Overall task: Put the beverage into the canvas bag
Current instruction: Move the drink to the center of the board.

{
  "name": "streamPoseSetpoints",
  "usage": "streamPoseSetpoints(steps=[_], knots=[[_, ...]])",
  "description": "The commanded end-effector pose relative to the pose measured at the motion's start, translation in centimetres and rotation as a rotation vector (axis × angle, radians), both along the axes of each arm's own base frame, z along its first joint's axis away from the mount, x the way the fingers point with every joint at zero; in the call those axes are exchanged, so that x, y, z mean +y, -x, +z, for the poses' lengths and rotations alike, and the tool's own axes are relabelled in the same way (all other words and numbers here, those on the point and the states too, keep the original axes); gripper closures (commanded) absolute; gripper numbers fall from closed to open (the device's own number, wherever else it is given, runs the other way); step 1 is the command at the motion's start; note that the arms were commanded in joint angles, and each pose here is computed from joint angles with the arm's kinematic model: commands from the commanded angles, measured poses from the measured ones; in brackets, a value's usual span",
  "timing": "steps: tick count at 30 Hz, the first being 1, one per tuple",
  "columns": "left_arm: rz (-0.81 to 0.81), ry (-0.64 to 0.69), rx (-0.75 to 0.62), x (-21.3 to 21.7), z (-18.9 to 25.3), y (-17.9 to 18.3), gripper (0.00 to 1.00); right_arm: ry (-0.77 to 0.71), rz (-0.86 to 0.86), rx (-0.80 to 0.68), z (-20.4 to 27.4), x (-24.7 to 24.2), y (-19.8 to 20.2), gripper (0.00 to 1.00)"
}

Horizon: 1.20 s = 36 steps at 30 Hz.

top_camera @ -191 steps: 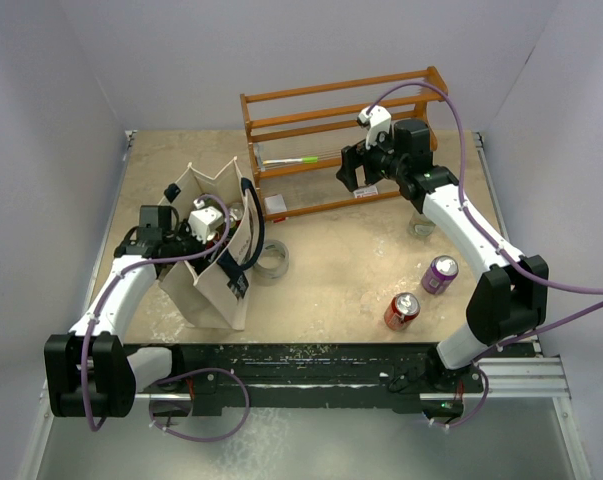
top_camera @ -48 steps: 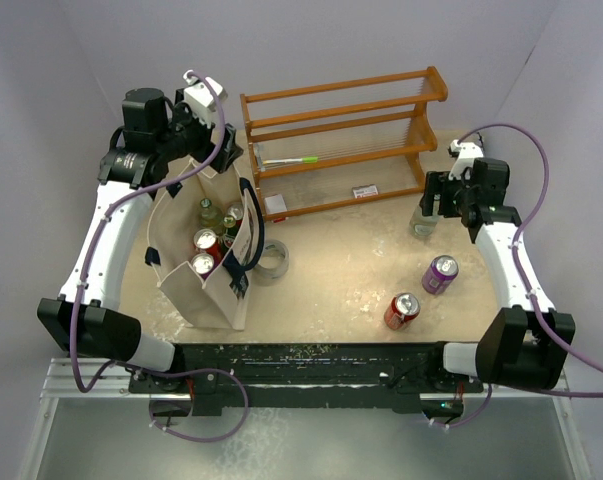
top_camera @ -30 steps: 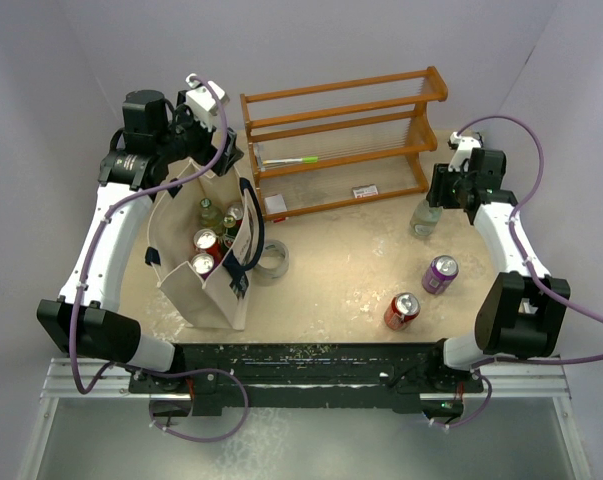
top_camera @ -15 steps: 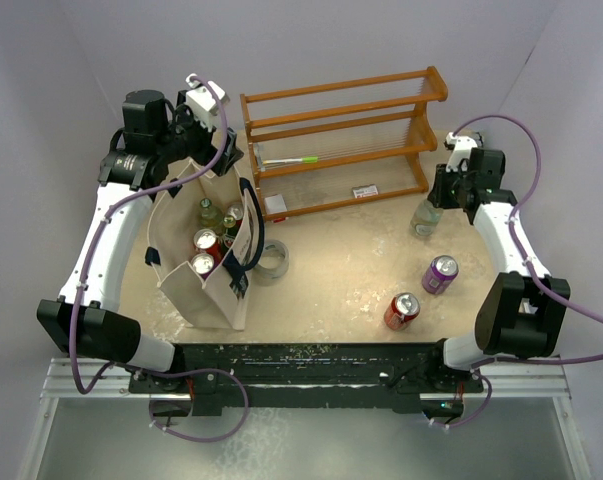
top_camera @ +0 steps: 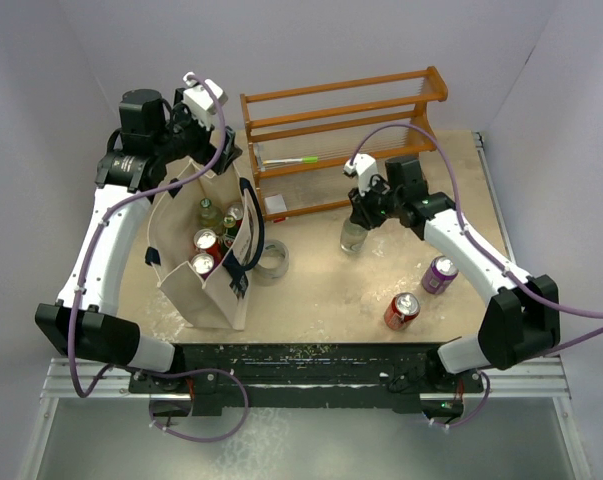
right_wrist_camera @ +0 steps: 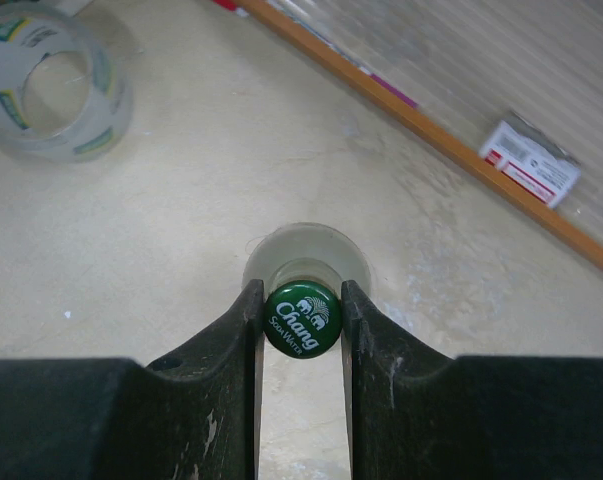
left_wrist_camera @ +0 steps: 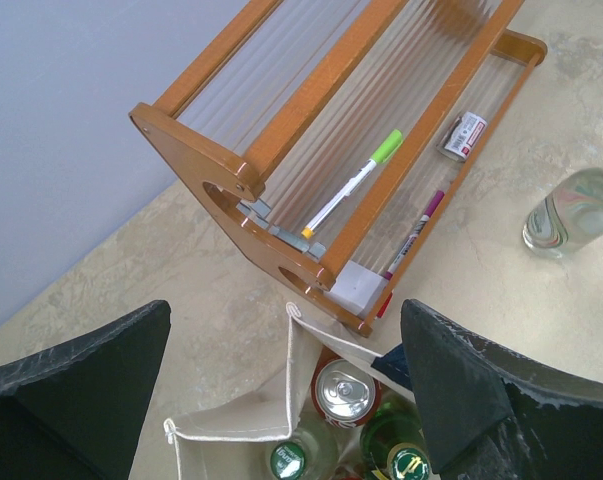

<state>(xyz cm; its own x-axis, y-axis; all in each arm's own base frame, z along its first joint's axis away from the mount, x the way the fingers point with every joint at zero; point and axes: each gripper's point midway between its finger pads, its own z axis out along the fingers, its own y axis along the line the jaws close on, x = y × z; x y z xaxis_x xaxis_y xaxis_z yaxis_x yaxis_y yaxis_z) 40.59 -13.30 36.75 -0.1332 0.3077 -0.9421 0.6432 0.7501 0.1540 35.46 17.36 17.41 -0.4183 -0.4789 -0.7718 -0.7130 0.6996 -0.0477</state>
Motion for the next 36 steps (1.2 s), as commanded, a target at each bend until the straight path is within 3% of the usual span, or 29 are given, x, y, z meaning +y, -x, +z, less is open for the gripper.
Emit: streamPoseSetpoints(steps=[1, 12, 18, 24, 36], knots=[[0.004, 0.015, -0.079, 0.2, 2.8, 1.6, 0.01, -0.051, 0.147, -0.237, 5.7, 3.9, -1.2, 1.0], [-0.003, 0.01, -0.063, 0.2, 1.8, 2.3, 0.01, -0.025, 0.294, -0.248, 4.1, 8.0, 0.1, 1.0], [-0.017, 0.011, -0.066, 0.0, 1.8, 2.4, 0.01, -0.012, 0.304, -0.247, 3.8, 8.1, 0.1, 0.88], [-0.043, 0.017, -0.059, -0.5, 1.6, 2.3, 0.01, -0.025, 0.314, -0.248, 4.0, 8.1, 0.7, 0.86], [-0.107, -0.005, -0.046, -2.0, 0.6, 2.2, 0.01, 0.022, 0.285, -0.247, 3.6, 6.2, 2.3, 0.5]])
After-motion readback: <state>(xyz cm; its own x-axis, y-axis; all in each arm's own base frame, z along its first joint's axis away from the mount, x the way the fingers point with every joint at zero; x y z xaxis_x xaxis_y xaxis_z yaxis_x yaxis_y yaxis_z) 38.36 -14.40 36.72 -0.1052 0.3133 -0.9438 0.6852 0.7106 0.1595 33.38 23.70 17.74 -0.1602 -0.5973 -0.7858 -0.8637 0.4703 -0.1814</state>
